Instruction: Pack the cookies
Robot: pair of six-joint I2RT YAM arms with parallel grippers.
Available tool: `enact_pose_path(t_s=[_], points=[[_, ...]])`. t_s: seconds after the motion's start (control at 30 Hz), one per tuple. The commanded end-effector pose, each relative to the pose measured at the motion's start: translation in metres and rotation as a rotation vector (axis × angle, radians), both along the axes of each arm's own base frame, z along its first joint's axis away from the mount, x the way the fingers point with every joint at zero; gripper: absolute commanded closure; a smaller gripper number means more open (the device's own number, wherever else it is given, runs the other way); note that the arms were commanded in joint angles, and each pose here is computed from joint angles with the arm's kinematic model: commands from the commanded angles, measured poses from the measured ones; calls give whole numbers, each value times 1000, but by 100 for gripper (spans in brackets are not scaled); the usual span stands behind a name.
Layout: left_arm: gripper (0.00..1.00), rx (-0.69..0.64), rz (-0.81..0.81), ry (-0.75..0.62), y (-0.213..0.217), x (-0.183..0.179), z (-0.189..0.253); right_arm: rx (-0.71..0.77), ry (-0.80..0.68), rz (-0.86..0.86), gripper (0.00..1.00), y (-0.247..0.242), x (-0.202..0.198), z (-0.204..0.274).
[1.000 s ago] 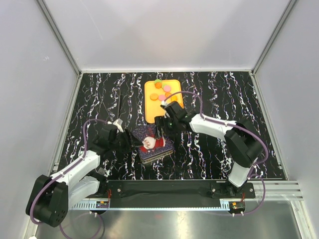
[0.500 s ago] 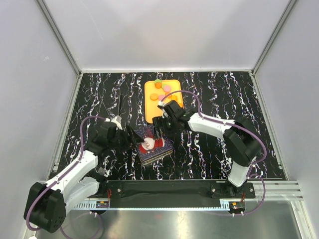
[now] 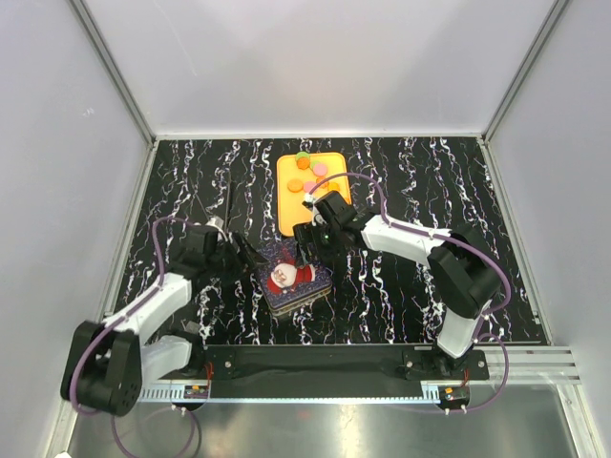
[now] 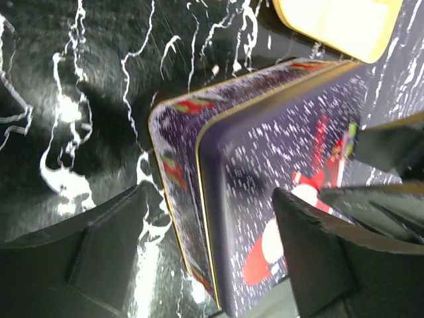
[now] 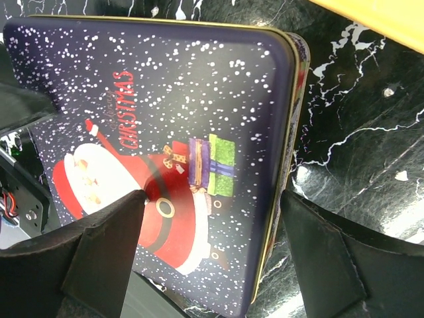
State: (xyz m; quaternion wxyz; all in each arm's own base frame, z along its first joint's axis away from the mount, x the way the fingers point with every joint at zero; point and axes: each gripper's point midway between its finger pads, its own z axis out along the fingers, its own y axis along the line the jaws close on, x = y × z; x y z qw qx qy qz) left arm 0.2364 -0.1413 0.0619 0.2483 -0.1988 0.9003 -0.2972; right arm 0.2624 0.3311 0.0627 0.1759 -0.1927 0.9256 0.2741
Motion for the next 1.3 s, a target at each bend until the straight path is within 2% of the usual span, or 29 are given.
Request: enact_pose_path(t_s=[0.0, 0.17, 0.23, 0.4, 0.53, 0.57, 0.63, 0.73, 0.9, 1.03, 1.27], points=[[22, -44, -7, -83, -10, 26, 11, 7, 1, 18, 9, 2, 1, 3], [33, -50, 32, -44, -9, 29, -14, 22, 10, 19, 9, 4, -1, 0], [43, -59, 46, -15, -9, 27, -24, 42, 18, 23, 10, 8, -2, 0], [50, -58, 63, 15, -9, 20, -39, 68, 50, 27, 10, 12, -7, -8], [58, -42, 70, 40, -11, 12, -51, 81, 63, 33, 11, 14, -9, -11], [64, -38, 64, 50, -13, 8, -55, 83, 62, 35, 11, 14, -9, -11], [67, -33, 65, 55, -14, 5, -59, 84, 60, 36, 11, 14, -9, -10], [78, -31, 47, 71, -19, -4, -64, 70, 58, 37, 12, 11, -10, -12], [82, -49, 25, 46, -27, -20, -54, 22, 24, 14, 10, -1, 0, -12], [86, -52, 27, 45, -24, -41, -49, 57, 7, -23, 9, -6, 22, 4], [87, -83, 10, -7, -27, -54, -23, 88, -3, -14, 9, 9, 50, 17]])
